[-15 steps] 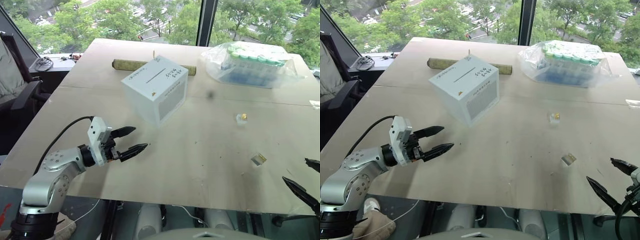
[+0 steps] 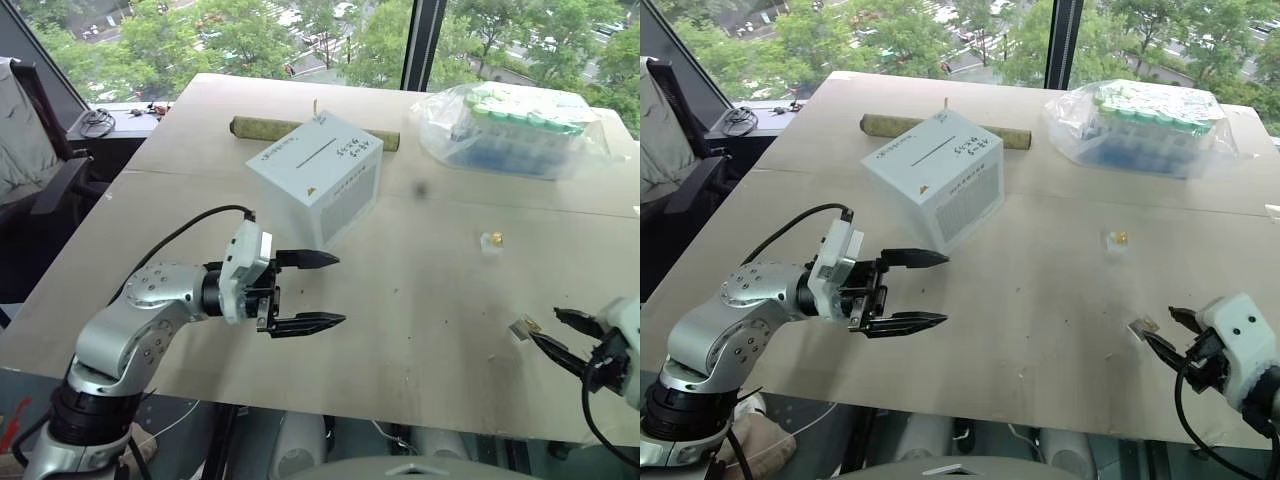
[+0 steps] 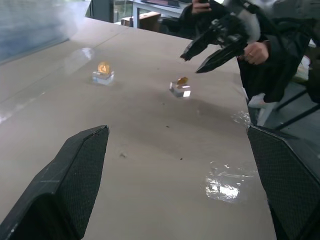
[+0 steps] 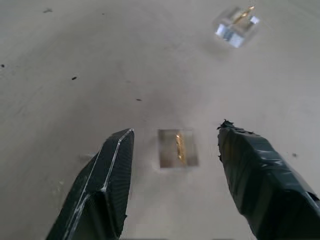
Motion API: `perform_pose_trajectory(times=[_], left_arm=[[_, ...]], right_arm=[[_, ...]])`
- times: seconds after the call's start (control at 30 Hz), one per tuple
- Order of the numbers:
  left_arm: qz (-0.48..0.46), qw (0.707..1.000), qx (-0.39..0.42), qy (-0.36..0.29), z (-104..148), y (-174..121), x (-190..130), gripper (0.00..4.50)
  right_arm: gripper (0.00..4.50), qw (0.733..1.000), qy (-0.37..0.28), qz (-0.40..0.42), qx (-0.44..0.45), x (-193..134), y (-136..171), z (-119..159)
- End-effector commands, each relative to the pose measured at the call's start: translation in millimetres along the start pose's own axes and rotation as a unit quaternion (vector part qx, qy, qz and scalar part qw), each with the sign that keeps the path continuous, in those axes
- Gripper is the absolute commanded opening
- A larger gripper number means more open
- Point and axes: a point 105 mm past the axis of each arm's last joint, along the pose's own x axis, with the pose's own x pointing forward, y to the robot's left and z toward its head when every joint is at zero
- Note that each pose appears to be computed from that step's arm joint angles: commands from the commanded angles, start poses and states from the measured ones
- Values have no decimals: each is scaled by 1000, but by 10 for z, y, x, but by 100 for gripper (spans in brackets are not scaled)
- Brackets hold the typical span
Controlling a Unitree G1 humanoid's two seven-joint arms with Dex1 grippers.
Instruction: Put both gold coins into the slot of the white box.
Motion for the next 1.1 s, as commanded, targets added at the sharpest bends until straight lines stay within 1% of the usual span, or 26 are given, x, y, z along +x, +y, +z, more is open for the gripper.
perform_pose_trajectory(times=[0.03,0.23,0.37,0.7,0.8,0.83,0.87,0.9,1.0,1.1], left_arm=[[-13,1000,25,0,88,-50,36,450],[-14,999,31,2,88,-75,27,450],[-15,999,28,2,86,-89,-2,450],[-15,1000,24,4,49,-100,-36,450],[-16,1000,26,6,47,-102,-41,450],[-15,1000,26,5,48,-100,-43,450],[-15,1000,26,5,48,-96,-44,450],[-14,1000,26,5,44,-90,-48,450],[-13,1000,27,5,43,-84,-46,450],[-13,1000,27,5,40,-81,-42,450]], right_arm=[[191,1000,12,-12,-12,30,-50,-9],[191,1000,23,-10,-14,83,-58,-39],[191,999,38,-10,-14,94,-73,-111],[191,999,42,-17,-10,133,-121,-176],[111,999,41,-19,-7,150,-132,-186],[70,999,40,-19,-7,154,-130,-185],[14,999,40,-18,-8,159,-125,-180],[2,999,36,-17,-9,170,-114,-147],[2,999,28,-14,-11,185,-89,-74],[2,999,28,-13,-10,187,-77,-57]])
